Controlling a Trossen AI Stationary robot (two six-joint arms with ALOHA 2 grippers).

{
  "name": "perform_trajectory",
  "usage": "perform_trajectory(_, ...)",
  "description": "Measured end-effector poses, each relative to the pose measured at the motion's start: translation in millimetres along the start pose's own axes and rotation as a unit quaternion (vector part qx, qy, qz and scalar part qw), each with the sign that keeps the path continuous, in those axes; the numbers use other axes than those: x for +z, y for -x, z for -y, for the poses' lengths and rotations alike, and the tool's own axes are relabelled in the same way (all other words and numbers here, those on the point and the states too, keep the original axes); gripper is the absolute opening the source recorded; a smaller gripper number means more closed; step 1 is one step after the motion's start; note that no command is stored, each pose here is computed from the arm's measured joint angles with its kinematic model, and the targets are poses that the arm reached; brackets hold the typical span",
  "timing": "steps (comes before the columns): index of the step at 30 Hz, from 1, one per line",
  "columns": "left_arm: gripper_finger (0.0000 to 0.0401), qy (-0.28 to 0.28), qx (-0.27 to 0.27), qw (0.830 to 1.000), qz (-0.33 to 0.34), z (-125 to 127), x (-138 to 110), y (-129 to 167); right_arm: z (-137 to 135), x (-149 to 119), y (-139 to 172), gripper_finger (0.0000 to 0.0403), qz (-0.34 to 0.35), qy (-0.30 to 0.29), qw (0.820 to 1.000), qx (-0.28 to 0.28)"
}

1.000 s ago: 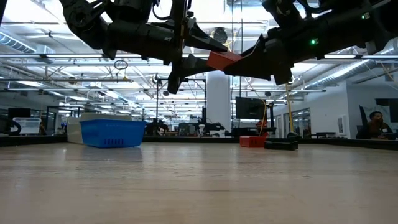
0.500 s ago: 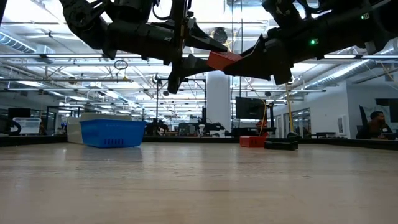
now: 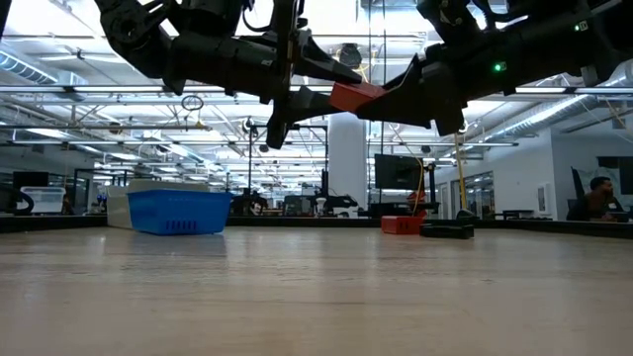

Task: Pick & Place Office items
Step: Put the bottom red charger adapter into the gray bin

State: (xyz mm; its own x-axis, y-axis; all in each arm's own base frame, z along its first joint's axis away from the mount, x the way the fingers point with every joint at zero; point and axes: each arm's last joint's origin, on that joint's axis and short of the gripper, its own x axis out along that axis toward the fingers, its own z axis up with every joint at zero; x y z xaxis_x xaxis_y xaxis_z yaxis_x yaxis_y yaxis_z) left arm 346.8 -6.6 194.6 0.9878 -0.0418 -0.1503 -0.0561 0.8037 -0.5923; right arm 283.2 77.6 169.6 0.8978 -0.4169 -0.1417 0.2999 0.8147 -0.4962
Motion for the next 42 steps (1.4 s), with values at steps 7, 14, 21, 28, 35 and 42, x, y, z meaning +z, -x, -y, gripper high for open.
perform_trajectory(7, 0.0143, -0.008, 0.001, 1.0, -0.001, 0, 0, 0, 0, 0, 0, 0.0221, 0.0, 0.003, 1.0, 0.0)
perform_trajectory(14, 0.0131, -0.044, 0.008, 0.999, 0.008, -2, 2, 0, 0, 0, 0, 0.0235, 0.0, -0.021, 1.0, -0.002)
perform_trajectory(21, 0.0126, -0.127, 0.013, 0.992, 0.016, -3, 5, 0, 2, 1, 0, 0.0262, -0.001, -0.085, 0.996, -0.012)
perform_trajectory(28, 0.0125, -0.194, 0.05, 0.979, 0.036, 0, 4, 1, 11, 10, 6, 0.0278, 0.004, -0.138, 0.99, -0.012)
perform_trajectory(35, 0.0125, -0.223, 0.1, 0.968, 0.054, 6, 2, 3, 22, 14, 16, 0.0279, -0.017, -0.17, 0.985, 0.011)
perform_trajectory(42, 0.0125, -0.264, 0.144, 0.951, 0.063, 30, 12, 21, 27, 16, 21, 0.0278, -0.026, -0.175, 0.984, 0.017)
